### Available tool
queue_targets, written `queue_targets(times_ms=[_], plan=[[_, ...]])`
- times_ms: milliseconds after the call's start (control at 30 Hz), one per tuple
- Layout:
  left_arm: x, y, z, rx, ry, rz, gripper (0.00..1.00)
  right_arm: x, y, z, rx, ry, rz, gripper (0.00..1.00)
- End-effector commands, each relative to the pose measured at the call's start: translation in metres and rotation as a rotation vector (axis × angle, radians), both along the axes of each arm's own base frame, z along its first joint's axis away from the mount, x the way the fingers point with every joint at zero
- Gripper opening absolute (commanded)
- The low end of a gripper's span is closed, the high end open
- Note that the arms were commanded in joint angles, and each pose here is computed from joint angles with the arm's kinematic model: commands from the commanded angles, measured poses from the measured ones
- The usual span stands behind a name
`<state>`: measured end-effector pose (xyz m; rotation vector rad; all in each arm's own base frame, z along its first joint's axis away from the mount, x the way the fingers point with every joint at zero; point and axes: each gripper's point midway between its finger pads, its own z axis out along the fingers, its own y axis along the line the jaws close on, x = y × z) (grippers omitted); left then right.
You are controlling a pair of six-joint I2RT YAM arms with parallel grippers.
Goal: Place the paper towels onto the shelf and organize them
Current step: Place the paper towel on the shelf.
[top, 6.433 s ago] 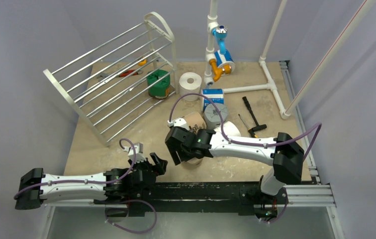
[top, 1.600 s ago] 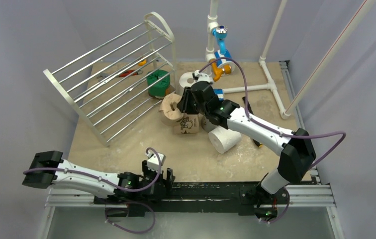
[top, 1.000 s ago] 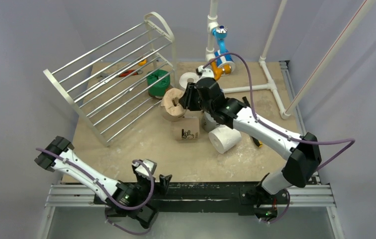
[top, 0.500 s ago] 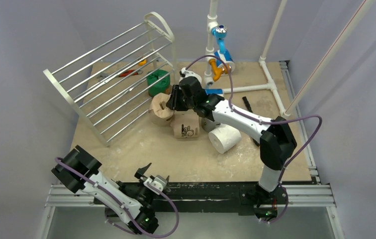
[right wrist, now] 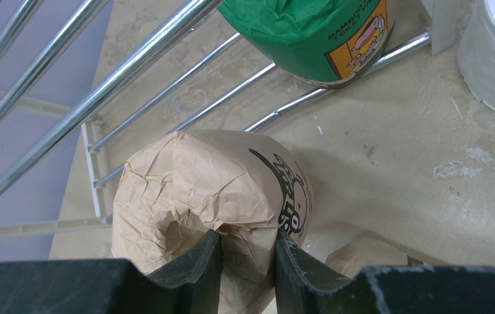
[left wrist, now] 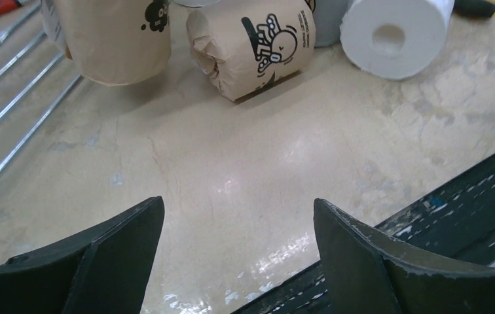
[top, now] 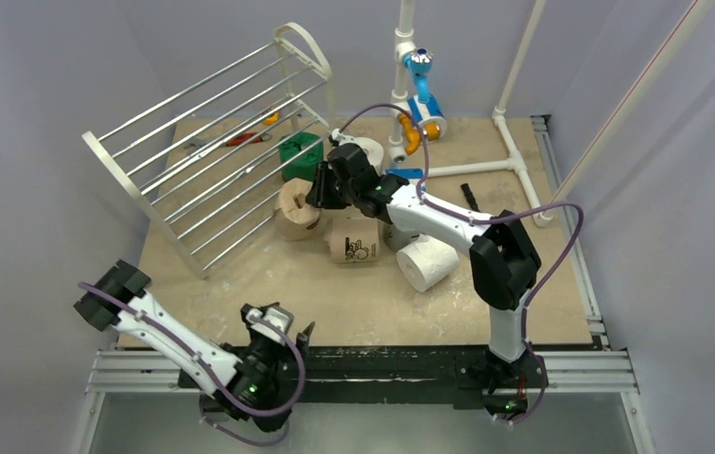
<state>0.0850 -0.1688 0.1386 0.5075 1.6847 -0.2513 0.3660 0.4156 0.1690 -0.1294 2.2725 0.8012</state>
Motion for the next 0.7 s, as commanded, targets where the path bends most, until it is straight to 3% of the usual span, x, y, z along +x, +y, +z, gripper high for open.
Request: queue_targets(times_ms=[0, 233, 667], plan=[[0.023, 0.014, 0.047, -0.441, 0.144, 0.087, 0.83, 0.004, 0.008, 0.064, 0.119, -0.109, 0.012, 0.24], [0.045, 0.027, 0.146, -0.345, -0.029, 0.088, 0.86, -0.001, 0.003, 0.057, 0.105, -0.107, 0.019, 0.24], [0.074, 0.084, 0.24, -0.16, -0.111, 0.237, 0.93, -0.003, 0.006, 0.048, 0.093, -0.101, 0.032, 0.24]])
